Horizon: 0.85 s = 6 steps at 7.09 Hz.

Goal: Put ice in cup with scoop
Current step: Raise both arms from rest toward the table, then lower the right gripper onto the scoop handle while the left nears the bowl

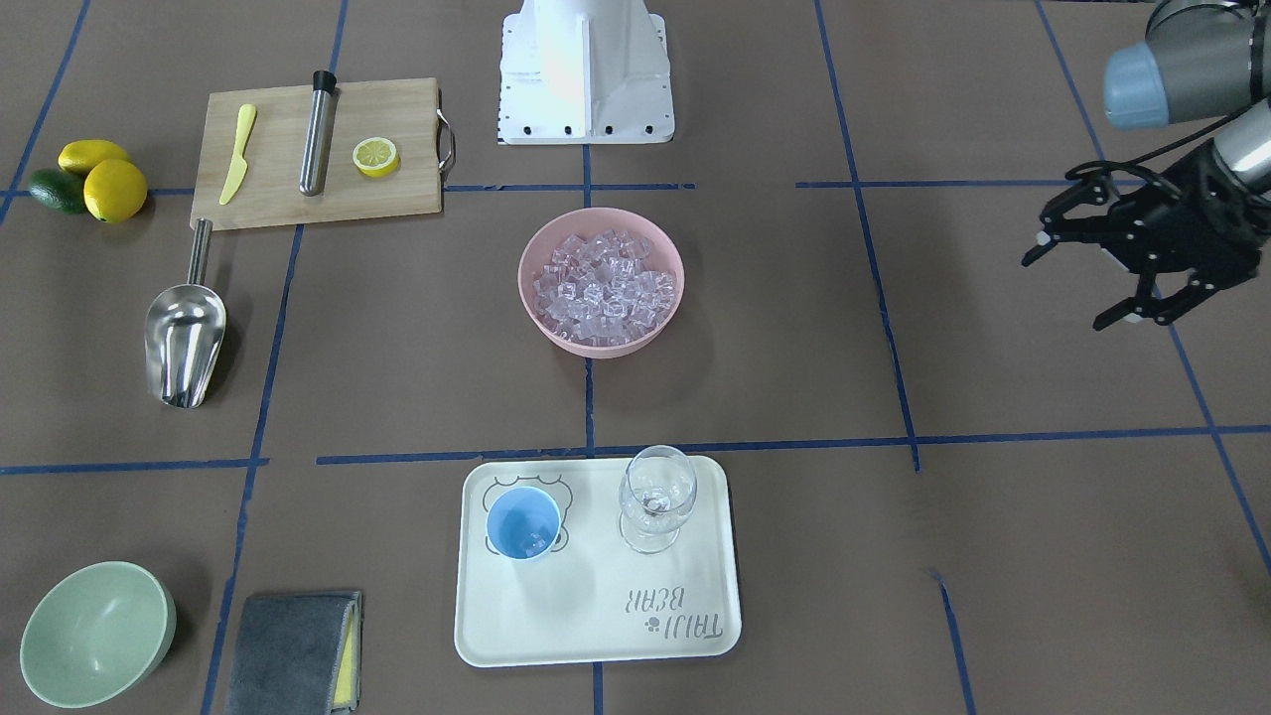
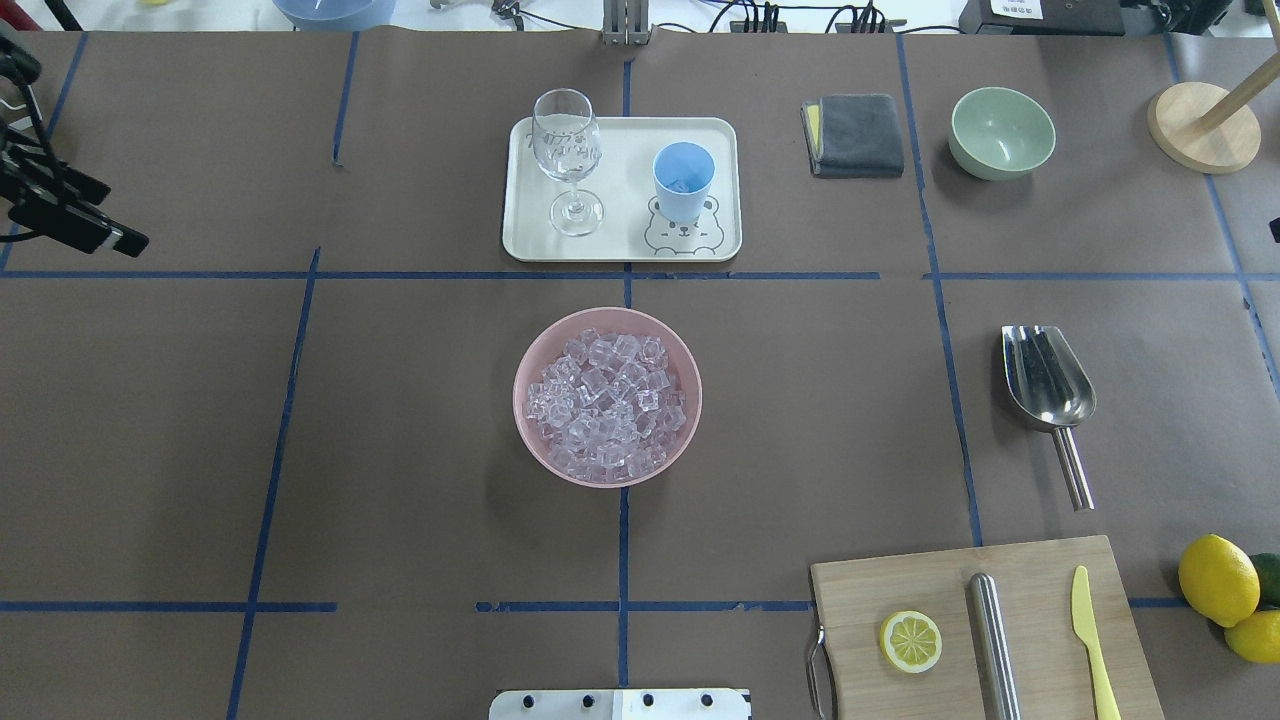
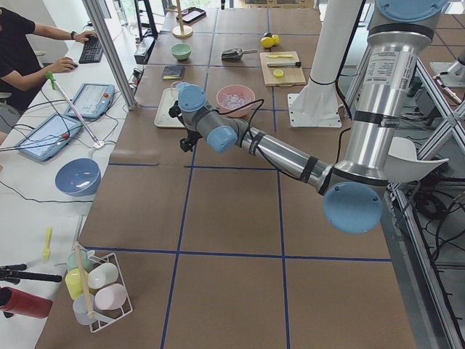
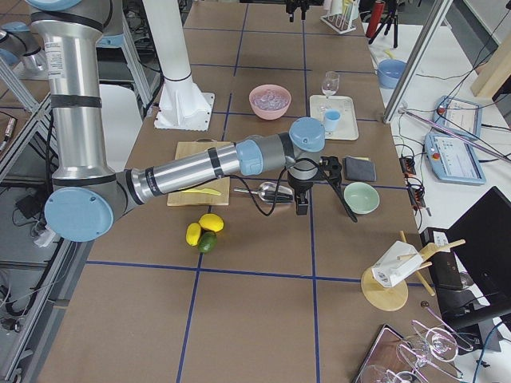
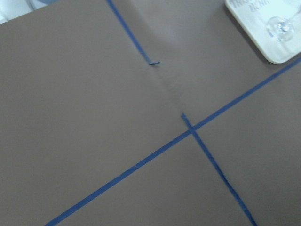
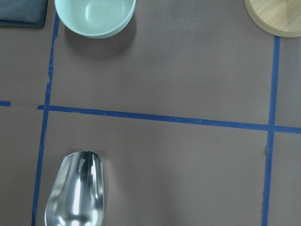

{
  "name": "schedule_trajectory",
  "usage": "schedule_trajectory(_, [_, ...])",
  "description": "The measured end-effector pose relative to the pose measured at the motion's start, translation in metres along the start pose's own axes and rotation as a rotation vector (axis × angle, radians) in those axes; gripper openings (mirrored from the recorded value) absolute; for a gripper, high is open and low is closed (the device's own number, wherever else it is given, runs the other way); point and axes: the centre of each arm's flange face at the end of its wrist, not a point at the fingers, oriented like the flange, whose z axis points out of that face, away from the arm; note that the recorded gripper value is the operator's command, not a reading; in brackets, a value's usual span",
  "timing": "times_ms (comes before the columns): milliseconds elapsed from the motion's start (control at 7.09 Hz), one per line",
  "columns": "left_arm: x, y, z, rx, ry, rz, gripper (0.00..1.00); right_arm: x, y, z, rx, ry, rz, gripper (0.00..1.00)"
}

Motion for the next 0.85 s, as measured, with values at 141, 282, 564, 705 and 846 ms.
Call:
schedule_trajectory(141, [0.023, -0.009, 0.016, 0.008, 0.035, 0.068, 1.0, -0.028, -0.002, 0.02, 0.003, 0.015, 0.029, 1.0])
schedule_trajectory(282, [0.049, -0.016, 0.04, 0.012, 0.085, 0.144, 1.0, -0.054, 0.002, 0.036, 0.019, 0.001, 0.066, 1.0])
schedule_trajectory(564, [0.101, -0.026, 0.086, 0.021, 0.181, 0.276, 1.0, -0.087, 0.028, 0.064, 0.036, -0.048, 0.116, 1.0])
schedule_trajectory(705, [0.117, -0.028, 0.097, 0.056, 0.193, 0.348, 1.0, -0.099, 0.046, 0.071, 0.025, -0.062, 0.144, 1.0])
schedule_trajectory(846, [0.127, -0.027, 0.104, 0.094, 0.193, 0.423, 1.0, -0.114, 0.063, 0.077, 0.007, -0.067, 0.178, 1.0])
